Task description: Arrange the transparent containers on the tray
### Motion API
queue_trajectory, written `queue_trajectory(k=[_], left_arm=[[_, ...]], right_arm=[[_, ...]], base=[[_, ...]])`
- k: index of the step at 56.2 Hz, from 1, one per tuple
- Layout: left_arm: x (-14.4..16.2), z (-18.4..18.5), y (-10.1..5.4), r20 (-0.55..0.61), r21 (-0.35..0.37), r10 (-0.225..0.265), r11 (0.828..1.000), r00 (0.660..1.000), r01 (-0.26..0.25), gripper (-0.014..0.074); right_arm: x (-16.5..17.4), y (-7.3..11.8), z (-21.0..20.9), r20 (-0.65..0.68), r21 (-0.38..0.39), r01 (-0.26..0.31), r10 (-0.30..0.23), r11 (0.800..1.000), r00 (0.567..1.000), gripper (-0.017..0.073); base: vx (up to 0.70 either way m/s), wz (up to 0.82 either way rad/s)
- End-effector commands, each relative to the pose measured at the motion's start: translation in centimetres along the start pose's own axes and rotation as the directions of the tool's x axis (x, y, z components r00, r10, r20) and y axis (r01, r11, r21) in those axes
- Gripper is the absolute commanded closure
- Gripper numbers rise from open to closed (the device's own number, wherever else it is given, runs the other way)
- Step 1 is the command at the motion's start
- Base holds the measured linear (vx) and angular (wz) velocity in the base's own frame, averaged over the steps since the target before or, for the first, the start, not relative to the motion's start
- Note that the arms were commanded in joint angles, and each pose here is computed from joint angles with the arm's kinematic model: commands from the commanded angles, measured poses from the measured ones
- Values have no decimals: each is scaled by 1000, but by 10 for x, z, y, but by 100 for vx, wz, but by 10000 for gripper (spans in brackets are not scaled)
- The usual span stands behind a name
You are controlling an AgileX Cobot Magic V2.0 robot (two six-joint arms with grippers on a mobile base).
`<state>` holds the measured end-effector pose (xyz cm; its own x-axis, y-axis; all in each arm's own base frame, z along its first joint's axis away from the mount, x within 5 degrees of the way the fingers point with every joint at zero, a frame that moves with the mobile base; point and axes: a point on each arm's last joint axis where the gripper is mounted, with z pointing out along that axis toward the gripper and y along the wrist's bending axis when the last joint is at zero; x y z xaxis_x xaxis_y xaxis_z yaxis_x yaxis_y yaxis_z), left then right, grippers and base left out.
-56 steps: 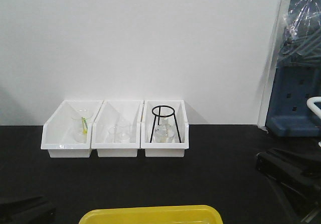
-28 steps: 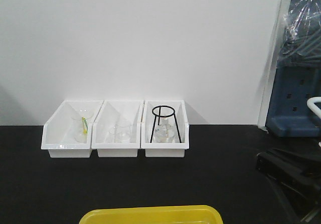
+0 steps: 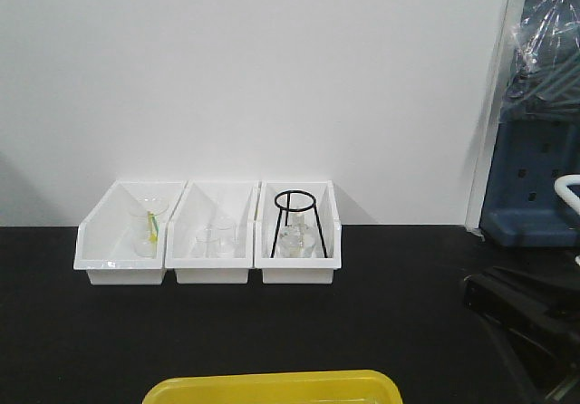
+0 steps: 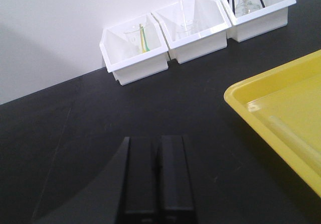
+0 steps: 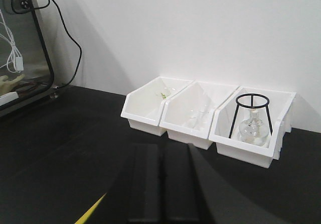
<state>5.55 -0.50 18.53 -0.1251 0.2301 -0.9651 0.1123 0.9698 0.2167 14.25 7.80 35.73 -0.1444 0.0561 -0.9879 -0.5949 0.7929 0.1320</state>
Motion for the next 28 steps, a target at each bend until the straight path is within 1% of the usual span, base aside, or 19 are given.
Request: queue_trajectory(k=[1,28], left_arm=[[5,1,-1,59,-20,-2,1000,998,3,594],[5,1,-1,59,-20,-2,1000,998,3,594]], right_arm=[[-11,0,-3,33,23,41,-42,999,999,572],[-11,0,-3,33,23,41,-42,999,999,572]], base=[[0,0],[0,0]])
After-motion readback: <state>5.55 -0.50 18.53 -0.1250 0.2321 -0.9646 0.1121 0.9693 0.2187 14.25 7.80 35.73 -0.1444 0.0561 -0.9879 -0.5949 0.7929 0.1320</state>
